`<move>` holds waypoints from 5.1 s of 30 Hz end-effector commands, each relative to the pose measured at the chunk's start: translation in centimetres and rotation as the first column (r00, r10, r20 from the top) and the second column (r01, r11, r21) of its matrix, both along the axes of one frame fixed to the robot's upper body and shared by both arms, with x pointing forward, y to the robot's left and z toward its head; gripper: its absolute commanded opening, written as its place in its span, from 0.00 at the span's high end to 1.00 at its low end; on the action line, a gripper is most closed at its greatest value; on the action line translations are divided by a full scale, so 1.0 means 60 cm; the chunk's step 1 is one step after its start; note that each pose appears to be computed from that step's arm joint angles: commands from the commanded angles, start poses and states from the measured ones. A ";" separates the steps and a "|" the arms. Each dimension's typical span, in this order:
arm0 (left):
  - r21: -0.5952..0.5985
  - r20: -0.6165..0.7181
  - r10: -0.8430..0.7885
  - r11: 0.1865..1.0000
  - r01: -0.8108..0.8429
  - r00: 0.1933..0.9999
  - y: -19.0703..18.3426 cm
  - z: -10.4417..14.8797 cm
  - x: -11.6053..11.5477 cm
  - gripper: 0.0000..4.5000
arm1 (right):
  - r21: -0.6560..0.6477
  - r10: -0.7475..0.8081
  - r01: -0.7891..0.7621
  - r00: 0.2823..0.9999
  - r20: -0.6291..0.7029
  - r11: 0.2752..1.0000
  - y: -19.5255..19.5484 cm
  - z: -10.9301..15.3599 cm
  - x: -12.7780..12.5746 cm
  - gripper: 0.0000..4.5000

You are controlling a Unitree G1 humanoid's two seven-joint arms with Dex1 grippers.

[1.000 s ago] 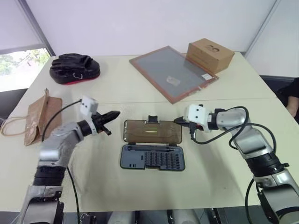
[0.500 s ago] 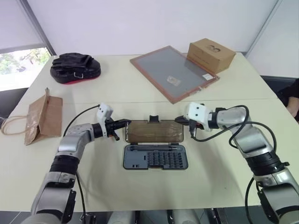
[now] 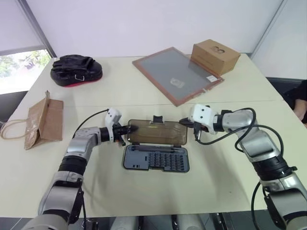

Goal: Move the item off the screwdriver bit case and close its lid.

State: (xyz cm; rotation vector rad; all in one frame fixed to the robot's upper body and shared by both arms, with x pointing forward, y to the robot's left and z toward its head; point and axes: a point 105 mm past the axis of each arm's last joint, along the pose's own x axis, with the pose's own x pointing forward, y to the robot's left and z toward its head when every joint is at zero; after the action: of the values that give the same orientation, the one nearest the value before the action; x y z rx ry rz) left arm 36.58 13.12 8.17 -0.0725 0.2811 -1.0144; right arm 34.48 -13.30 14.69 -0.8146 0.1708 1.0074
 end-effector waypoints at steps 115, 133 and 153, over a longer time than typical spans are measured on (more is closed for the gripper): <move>0.251 -0.247 -0.779 0.522 0.815 0.576 -0.168 -0.039 -0.132 1.00 | -0.178 -0.243 0.234 0.970 -0.030 0.956 0.110 -0.105 -0.070 0.99; 0.341 -0.097 -0.729 0.616 0.710 0.678 -0.200 -0.056 -0.107 1.00 | -0.176 -0.257 0.250 0.966 -0.017 0.952 0.105 -0.099 -0.063 0.99; -0.017 0.292 -0.045 0.998 0.053 0.955 -0.024 0.171 0.039 1.00 | 0.632 0.105 0.248 0.878 -0.467 0.735 0.020 0.079 -0.197 0.99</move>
State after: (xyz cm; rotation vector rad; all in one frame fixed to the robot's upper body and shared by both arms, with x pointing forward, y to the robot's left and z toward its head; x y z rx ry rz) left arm 39.04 10.28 16.10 0.0979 0.0726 -1.1143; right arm 21.98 -10.67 17.75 0.1121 0.3130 1.1117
